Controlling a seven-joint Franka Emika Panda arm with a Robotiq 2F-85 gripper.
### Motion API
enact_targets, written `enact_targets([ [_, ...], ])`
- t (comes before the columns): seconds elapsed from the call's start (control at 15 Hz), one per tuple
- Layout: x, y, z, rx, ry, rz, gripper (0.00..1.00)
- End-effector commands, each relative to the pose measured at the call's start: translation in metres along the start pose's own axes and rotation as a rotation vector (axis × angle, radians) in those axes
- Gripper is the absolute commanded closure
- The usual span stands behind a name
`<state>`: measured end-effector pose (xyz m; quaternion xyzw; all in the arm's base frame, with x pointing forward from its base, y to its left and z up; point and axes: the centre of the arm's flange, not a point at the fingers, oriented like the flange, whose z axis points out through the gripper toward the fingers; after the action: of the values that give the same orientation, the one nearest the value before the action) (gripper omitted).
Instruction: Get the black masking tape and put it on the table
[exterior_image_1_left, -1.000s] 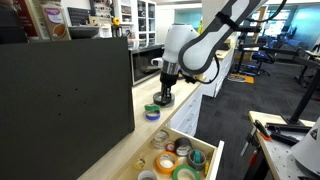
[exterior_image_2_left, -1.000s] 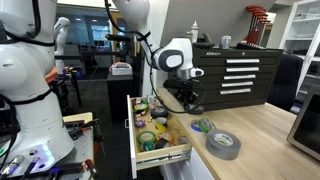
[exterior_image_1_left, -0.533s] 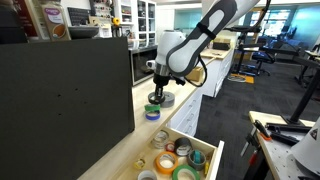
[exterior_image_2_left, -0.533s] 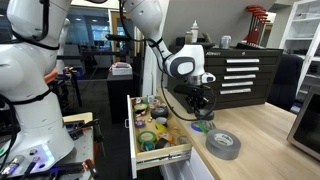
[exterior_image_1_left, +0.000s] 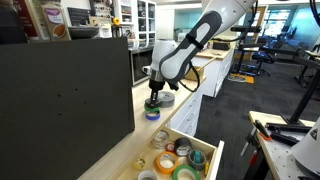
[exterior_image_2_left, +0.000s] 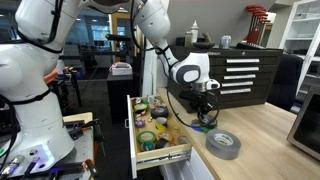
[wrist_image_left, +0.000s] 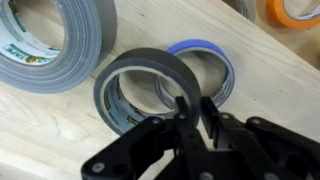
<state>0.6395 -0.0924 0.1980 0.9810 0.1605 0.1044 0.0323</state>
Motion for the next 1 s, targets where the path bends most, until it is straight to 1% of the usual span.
enact_targets([
  [0.0,0.004,-0.002,-0.012,-0.006,0.033,0.013,0.5],
  [0.2,0.001,-0.006,-0.028,-0.022,0.065,0.001,0.31],
  [0.4,-0.003,-0.009,-0.052,-0.043,0.111,-0.007,0.11],
  [0.53,-0.009,-0.013,-0.069,-0.05,0.124,-0.008,0.01],
  [0.73,-0.022,-0.025,-0.09,-0.031,0.103,-0.002,0.0],
  [0.93,-0.042,-0.04,-0.107,-0.004,0.057,0.006,0.0],
])
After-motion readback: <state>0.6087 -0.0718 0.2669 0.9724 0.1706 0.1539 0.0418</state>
